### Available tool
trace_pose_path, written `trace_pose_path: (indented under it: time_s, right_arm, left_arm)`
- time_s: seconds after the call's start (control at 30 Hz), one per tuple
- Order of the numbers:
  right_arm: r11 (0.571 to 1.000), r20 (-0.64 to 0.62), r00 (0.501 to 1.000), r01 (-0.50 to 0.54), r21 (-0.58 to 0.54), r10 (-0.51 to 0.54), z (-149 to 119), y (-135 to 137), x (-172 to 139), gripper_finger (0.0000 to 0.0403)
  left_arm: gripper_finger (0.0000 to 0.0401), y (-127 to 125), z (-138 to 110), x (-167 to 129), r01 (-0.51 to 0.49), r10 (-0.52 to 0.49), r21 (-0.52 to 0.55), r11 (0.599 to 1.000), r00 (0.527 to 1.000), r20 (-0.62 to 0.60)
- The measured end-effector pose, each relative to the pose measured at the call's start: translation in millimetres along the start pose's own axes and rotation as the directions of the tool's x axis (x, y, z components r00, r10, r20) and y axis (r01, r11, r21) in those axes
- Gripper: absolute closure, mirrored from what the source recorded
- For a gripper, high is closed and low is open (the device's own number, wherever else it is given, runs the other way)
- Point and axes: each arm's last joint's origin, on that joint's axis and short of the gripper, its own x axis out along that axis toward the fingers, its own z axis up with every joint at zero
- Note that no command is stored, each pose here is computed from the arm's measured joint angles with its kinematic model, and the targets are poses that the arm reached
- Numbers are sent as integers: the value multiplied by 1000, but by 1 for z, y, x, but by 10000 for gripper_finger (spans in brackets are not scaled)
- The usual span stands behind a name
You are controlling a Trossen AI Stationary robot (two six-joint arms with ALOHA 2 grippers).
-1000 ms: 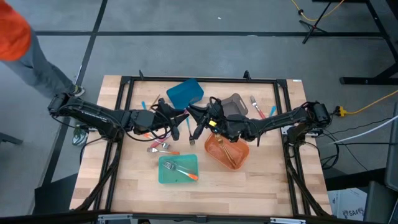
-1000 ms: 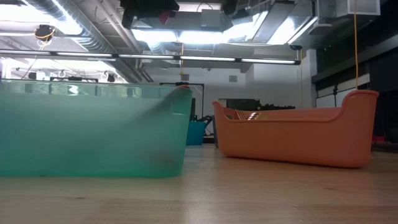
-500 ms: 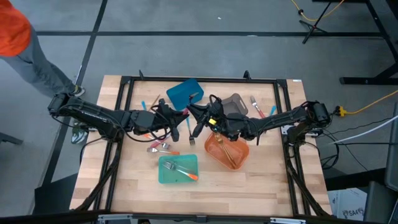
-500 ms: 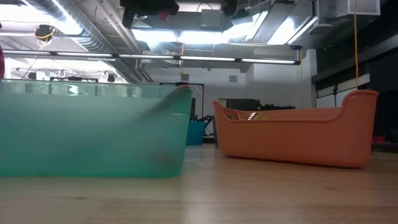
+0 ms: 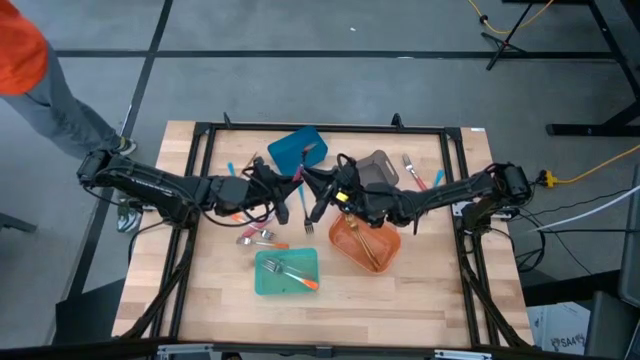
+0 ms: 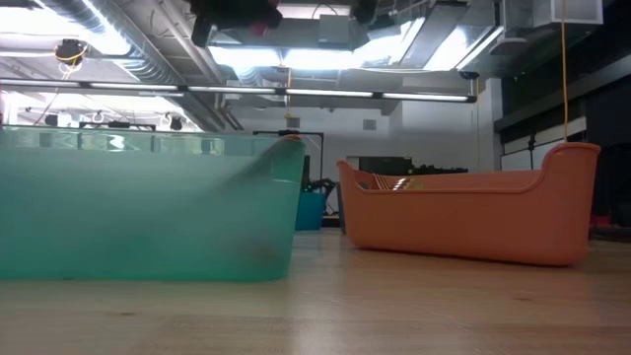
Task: Sort silverware by color (type)
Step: Put the pink fork into the blue bin
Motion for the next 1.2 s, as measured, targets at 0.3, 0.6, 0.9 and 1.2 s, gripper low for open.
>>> trace_pose_path:
  time_s: [0.3, 0.6, 0.9, 1.2]
  right_arm:
    - [994, -25, 1000, 9, -111, -12, 1, -1, -2, 284]
    - [948, -289, 953, -1, -318, -96, 16, -20, -30, 287]
    - [909, -507, 833, -14, -417, -220, 17, -44, -59, 287]
    - [902, -572, 769, 10, -432, -283, 7, -50, -65, 287]
  left_arm:
    - [376, 0, 0, 0, 7, -7, 5, 1000, 1000, -3]
    - [376, 10, 1, 6, -33, 33, 6, 999, 999, -6]
    - [376, 56, 6, 31, -106, 106, -4, 994, 992, -69]
    - [376, 105, -8, 63, -190, 185, -9, 982, 962, -200]
